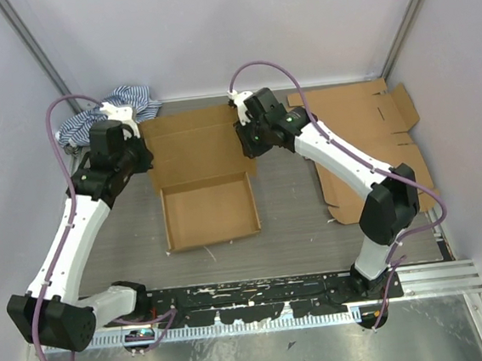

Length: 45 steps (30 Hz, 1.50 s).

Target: Fold the paper box

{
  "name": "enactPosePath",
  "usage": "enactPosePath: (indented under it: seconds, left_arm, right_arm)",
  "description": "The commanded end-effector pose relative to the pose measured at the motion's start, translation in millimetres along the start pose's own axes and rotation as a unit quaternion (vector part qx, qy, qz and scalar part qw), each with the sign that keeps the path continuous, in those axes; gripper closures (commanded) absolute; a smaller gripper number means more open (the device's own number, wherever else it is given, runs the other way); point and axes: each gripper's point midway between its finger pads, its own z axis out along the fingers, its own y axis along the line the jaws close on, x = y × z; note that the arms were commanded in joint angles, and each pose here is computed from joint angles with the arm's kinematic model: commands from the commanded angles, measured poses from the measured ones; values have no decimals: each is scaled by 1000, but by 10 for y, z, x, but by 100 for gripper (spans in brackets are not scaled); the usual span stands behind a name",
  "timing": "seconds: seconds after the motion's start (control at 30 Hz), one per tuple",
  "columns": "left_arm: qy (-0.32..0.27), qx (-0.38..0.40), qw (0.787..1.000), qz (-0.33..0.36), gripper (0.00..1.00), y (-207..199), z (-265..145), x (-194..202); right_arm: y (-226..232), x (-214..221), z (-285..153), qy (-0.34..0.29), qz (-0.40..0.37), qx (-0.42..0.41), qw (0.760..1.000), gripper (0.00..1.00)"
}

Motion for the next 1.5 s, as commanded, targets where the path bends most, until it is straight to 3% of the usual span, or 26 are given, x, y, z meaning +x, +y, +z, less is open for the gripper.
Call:
enactPosePath:
  seconds: [0.0, 0.2, 0.37, 0.47, 0.83, 0.97, 1.2, 1.47]
  left_arm:
    - [-41, 48, 998, 12, 100, -165, -34, -96]
    - [-42, 37, 998, 23, 100, -114, -27, -66]
    - [-47, 30, 998, -6, 100, -111, 10, -81]
    - [-58, 31, 997, -30, 100, -147, 23, -128]
    - [-59, 42, 997, -35, 100, -373, 143, -29]
    - [-57, 39, 997, -44, 98, -359, 113, 59]
    - [-52, 46, 996, -57, 85, -363, 62, 222]
    - [-30, 61, 996, -66, 80, -471, -4, 410]
  right_arm:
    - [-46, -260, -118, -20, 11, 27, 999, 70]
    - [-46, -378, -144, -30, 16, 30, 999, 70]
    - [-55, -337, -66, -27, 52, 39, 998, 92]
    - [-110, -293, -48, -52, 77, 60, 994, 96]
    - [-213, -290, -176, -166, 130, 119, 970, 97]
    - [-161, -258, -226, -182, 136, 139, 964, 98]
    - [-81, -110, -182, -204, 133, 192, 951, 98]
    - [-121, 154, -117, -196, 143, 220, 945, 97]
